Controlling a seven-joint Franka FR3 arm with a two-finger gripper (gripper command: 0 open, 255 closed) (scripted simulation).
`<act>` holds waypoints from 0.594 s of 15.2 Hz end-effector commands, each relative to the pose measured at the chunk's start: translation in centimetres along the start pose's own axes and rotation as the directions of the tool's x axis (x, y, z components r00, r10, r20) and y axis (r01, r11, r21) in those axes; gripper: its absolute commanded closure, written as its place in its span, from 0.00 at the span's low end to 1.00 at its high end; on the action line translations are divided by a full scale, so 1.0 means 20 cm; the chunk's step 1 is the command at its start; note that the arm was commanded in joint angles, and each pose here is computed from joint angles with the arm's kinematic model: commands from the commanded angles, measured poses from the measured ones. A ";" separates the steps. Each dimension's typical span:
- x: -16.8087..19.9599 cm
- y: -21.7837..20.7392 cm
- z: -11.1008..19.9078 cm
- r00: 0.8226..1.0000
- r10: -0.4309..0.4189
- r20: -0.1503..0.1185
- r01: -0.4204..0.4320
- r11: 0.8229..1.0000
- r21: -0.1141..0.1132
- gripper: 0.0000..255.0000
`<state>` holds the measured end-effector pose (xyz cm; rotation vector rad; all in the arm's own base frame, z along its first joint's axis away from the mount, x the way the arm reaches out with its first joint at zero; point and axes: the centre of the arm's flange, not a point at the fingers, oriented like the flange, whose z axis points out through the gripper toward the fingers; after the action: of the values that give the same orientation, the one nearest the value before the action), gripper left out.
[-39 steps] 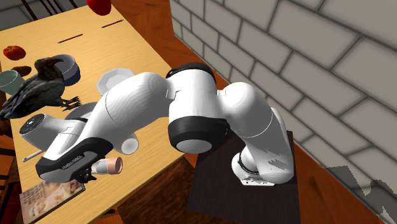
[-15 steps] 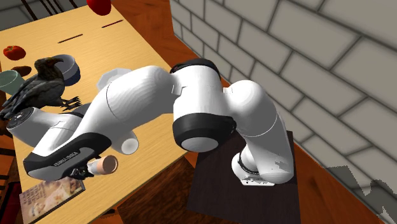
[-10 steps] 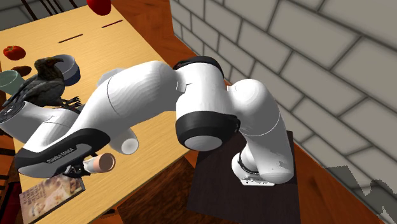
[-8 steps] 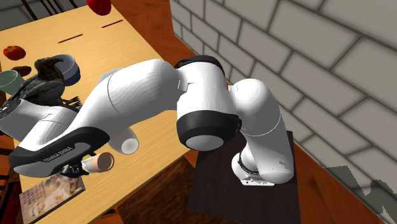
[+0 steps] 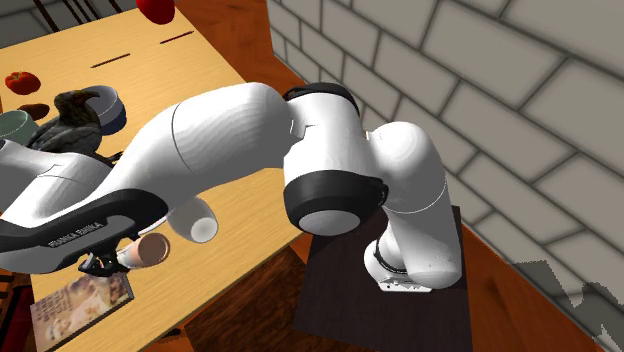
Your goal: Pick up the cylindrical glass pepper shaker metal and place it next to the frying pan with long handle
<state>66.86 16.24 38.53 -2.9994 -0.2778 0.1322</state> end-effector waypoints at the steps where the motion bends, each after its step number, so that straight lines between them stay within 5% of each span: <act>1: 0.00 0.00 -0.06 1.000 0.000 0.000 0.000 1.000 0.000 1.00; 9: -0.08 -0.13 -0.18 1.000 0.000 0.000 0.000 1.000 0.000 1.00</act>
<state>65.92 17.20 42.44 -2.9995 -0.2783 0.1323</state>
